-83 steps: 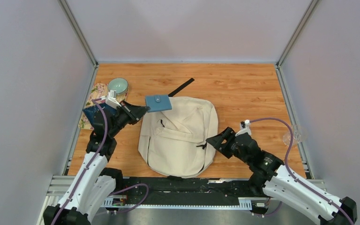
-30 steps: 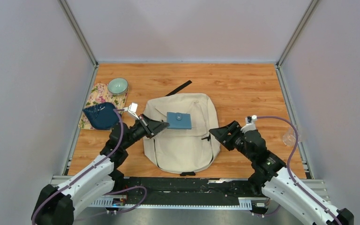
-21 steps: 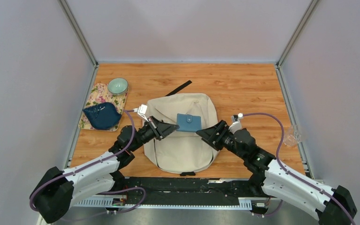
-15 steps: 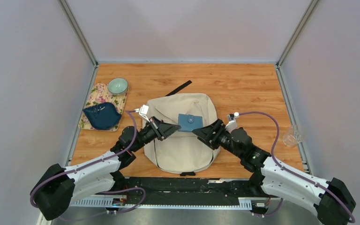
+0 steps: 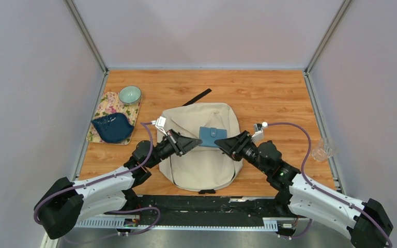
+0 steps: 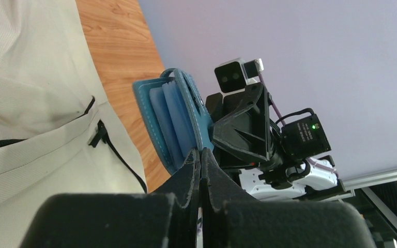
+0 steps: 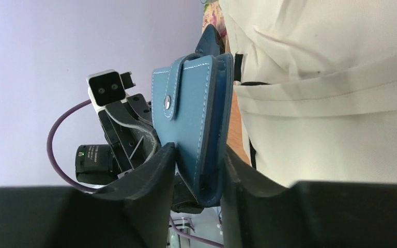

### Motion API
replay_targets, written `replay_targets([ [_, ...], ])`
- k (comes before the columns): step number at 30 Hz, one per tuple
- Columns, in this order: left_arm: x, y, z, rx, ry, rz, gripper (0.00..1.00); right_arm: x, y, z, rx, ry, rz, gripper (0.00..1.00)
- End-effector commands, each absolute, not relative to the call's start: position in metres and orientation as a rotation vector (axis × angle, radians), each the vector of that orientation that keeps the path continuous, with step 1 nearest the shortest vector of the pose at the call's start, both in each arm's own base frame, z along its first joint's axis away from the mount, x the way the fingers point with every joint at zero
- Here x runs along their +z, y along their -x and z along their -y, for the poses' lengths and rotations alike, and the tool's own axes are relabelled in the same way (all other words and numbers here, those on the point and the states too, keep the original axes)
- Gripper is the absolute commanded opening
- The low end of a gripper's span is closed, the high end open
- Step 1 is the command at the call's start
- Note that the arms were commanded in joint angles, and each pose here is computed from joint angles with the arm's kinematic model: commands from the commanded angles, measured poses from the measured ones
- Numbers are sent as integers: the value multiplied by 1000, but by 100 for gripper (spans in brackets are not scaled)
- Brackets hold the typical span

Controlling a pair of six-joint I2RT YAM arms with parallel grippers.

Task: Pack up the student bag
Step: Pick up the personal item from the center of the board.

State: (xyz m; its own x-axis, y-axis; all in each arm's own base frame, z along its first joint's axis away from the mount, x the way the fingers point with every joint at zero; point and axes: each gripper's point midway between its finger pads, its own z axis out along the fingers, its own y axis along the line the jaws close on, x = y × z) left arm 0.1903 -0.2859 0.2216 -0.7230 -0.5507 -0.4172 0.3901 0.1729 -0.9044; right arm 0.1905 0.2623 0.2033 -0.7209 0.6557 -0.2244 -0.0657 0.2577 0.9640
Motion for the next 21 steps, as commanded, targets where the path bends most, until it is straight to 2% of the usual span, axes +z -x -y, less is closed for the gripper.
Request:
replay_targets([
  [1,242,-181,290,-1725,111,-1647,0,242,-197,-261,1568,-526,-1780,31],
  [2,242,-181,291,-1725,110,-1649,0,243,-197,-261,1568,-520,-1778,25],
  [3,242,-181,290,-1724,109,-1647,0,245,-197,-261,1570,-514,-1774,13],
  [5,239,-181,290,-1716,101,-1652,1,243,-196,-261,1558,-496,-1789,4],
  [6,239,-180,290,-1714,96,-1654,19,243,-194,-260,1554,-486,-1790,0],
  [8,235,-179,291,-1701,80,-1679,36,241,-192,-256,1533,-481,-1802,0],
  [9,234,-179,291,-1692,78,-1685,50,241,-192,-254,1523,-482,-1802,0],
  [13,220,-181,289,-1597,33,-1742,72,244,-186,-246,1507,-455,-1792,0],
  [19,222,-191,284,-1464,-112,-1787,74,253,-169,-243,1509,-297,-1815,0],
  [21,226,-186,286,-1527,-194,-1795,75,255,-162,-246,1520,-210,-1844,0],
])
